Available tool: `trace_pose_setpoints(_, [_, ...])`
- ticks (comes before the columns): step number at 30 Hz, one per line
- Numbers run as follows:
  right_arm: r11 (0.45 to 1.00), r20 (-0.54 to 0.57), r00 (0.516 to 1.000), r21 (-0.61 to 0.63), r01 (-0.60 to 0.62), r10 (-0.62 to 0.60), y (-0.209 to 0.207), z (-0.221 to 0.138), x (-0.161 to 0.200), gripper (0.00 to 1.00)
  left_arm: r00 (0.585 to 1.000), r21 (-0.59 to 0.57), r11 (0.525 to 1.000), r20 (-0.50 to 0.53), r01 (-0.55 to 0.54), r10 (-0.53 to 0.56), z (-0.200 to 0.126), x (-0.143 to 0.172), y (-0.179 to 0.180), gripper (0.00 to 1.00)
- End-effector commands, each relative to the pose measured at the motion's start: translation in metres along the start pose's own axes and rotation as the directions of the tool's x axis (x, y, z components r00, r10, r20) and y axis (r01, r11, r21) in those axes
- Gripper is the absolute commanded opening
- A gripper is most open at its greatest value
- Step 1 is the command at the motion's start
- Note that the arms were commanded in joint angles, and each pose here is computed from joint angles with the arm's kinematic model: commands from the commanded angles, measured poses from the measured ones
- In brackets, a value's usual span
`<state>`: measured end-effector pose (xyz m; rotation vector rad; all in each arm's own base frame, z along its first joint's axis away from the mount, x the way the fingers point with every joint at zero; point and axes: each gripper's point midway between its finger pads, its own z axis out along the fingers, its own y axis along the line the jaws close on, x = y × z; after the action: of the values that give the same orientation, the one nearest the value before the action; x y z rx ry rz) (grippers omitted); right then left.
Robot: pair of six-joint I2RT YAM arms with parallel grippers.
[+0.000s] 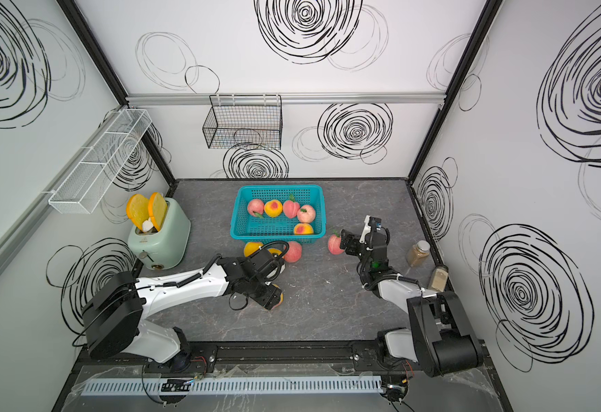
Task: Put the peaches into the basket
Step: Pick up the peach from the center of the board.
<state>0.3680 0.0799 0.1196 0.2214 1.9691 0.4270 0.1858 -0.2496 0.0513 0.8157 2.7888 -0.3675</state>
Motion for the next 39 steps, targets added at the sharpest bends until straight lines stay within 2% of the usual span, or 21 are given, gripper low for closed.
trace_pose_setpoints(1, [1.0, 0.006, 1.0, -0.003, 0.002, -0.002, 0.002, 0.0, 0.0, 0.86, 0.999, 0.004, 1.0, 0.025, -0.023, 0.023, -0.005, -0.01, -0.005, 0.73])
trace_pose_setpoints(10, [1.0, 0.006, 1.0, -0.002, 0.006, -0.006, 0.003, 0.001, 0.0, 0.86, 0.999, 0.006, 1.0, 0.03, -0.025, 0.025, -0.005, -0.012, -0.005, 0.72])
trace_pose_setpoints(13, [1.0, 0.004, 1.0, -0.003, 0.007, -0.007, 0.003, 0.001, 0.0, 0.86, 0.999, 0.017, 0.999, 0.032, -0.029, 0.029, -0.005, -0.013, -0.007, 0.68])
trace_pose_setpoints(30, [1.0, 0.003, 1.0, -0.003, 0.013, -0.013, 0.004, 0.001, 0.0, 0.86, 0.998, 0.015, 0.999, 0.047, -0.036, 0.036, -0.008, -0.016, -0.007, 0.68])
trace_pose_setpoints(39, [1.0, 0.001, 1.0, -0.001, 0.011, -0.011, 0.004, 0.001, 0.001, 0.86, 0.993, 0.004, 0.999, 0.106, -0.052, 0.052, -0.042, -0.036, -0.012, 0.68])
